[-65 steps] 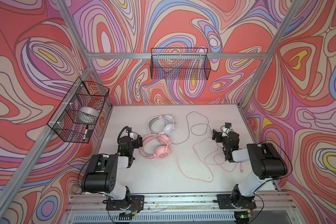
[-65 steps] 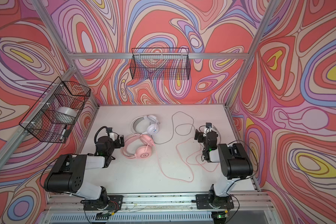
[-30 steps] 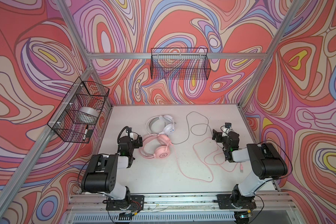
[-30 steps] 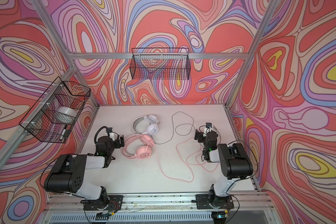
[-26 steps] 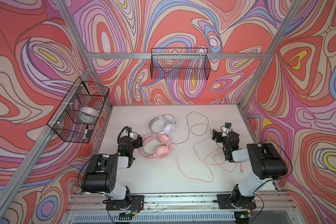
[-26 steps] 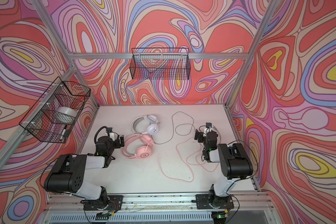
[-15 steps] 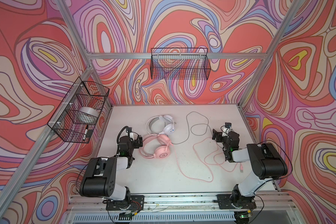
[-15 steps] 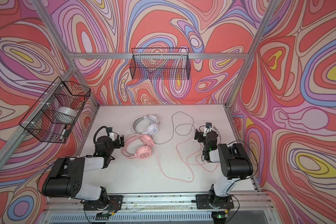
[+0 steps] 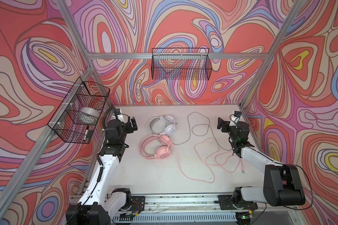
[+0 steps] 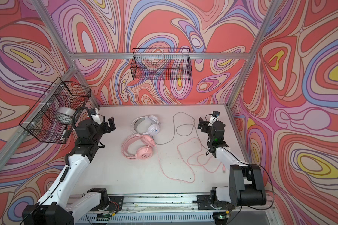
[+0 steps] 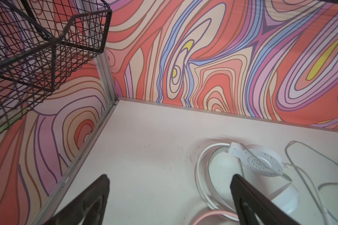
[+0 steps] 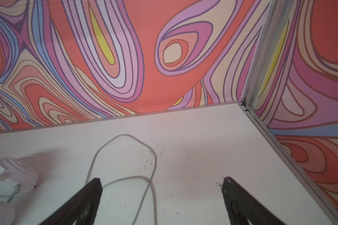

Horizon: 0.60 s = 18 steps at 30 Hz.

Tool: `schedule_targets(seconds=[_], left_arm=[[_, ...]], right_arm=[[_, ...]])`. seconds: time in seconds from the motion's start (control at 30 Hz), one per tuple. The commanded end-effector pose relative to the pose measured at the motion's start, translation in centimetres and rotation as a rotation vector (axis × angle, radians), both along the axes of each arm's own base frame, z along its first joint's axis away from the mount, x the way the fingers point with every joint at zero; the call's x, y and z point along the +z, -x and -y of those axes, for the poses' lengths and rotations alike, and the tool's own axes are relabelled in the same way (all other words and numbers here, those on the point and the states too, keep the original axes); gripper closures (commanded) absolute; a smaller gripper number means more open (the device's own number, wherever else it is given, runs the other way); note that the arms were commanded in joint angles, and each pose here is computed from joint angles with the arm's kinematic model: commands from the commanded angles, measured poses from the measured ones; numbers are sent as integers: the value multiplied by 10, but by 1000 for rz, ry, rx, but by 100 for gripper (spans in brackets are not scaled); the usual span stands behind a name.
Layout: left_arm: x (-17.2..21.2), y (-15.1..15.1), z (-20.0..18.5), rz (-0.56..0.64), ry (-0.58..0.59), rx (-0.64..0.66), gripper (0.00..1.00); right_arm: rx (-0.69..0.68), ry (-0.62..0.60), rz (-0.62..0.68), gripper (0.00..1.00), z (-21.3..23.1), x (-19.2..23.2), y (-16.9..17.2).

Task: Wrap the headphones
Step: 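Lower the left gripper onto the pink headband while the right gripper moves over cables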

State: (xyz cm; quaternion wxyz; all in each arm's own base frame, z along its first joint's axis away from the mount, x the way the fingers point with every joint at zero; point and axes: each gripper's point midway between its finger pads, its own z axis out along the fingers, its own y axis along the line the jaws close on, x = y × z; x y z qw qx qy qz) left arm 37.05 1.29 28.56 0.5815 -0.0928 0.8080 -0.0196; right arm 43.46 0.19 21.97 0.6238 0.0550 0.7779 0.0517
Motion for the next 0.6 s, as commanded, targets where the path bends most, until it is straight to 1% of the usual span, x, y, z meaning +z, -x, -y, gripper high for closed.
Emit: schedule_targets(seconds=[0.0,0.13,0.23,0.3,0.43,0.57], left_arm=[[-62,46,14,-391,136,-18,0],[-76,77,23,-554,210,-6,0],[-95,98,27,-656,260,27,0],[-111,110,34,-715,297,26,0],[-144,123,43,-818,334,47,0],[-173,126,50,-920,320,53,0]], right_arm=[[39,-67,-196,1,-10,-28,16],[78,-80,-220,2,-17,-20,28],[96,-98,-240,2,-21,-18,36],[123,-110,-255,2,-27,-17,41],[189,-142,-297,1,-40,-21,46],[259,-167,-363,2,-55,-28,50]])
